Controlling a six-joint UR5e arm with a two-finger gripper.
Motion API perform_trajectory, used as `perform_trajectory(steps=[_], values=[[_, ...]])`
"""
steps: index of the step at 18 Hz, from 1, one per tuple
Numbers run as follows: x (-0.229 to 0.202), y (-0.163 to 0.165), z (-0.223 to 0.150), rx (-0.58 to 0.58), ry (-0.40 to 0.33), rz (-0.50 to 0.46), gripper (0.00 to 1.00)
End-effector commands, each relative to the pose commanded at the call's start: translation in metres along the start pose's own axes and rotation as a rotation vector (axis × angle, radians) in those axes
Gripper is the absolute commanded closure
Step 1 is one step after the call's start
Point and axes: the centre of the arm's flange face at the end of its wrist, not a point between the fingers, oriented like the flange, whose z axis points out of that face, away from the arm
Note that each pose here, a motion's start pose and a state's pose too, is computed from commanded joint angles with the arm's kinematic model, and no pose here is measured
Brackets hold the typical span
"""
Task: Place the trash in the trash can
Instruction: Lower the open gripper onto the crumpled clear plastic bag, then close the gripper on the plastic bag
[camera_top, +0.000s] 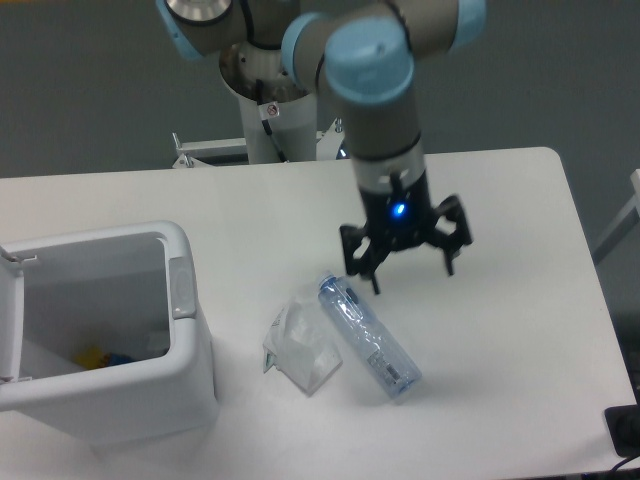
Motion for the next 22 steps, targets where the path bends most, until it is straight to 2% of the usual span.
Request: perform_trajectory(steps=[3, 6, 7, 11, 14, 15, 16, 18, 21, 22], values=[[0.033, 0.000, 0.033, -0.032, 0.077, 0.032, 0.00], [0.051, 0.007, 0.075, -0.086, 0.188, -0.012, 0.00], [0.058, 0.007, 0.082, -0.087, 0.204, -0.011, 0.00], [0.073, 0.022, 0.117, -0.120, 0.235, -0.003, 0.00], [0.074, 0.026, 0.121, -0.129, 0.230, 0.005, 0.01], [0.074, 0.028, 0.124, -0.138, 0.221, 0.007, 0.04], [0.073, 0.030, 0.131, -0.150, 0.209, 0.014, 0.10], [0.073, 0.034, 0.137, -0.163, 0.202, 0.015, 0.43], [0.073, 0.035, 0.131, -0.159, 0.202, 0.004, 1.00], [0.073, 0.034, 0.128, -0.153, 0.201, 0.007, 1.00]])
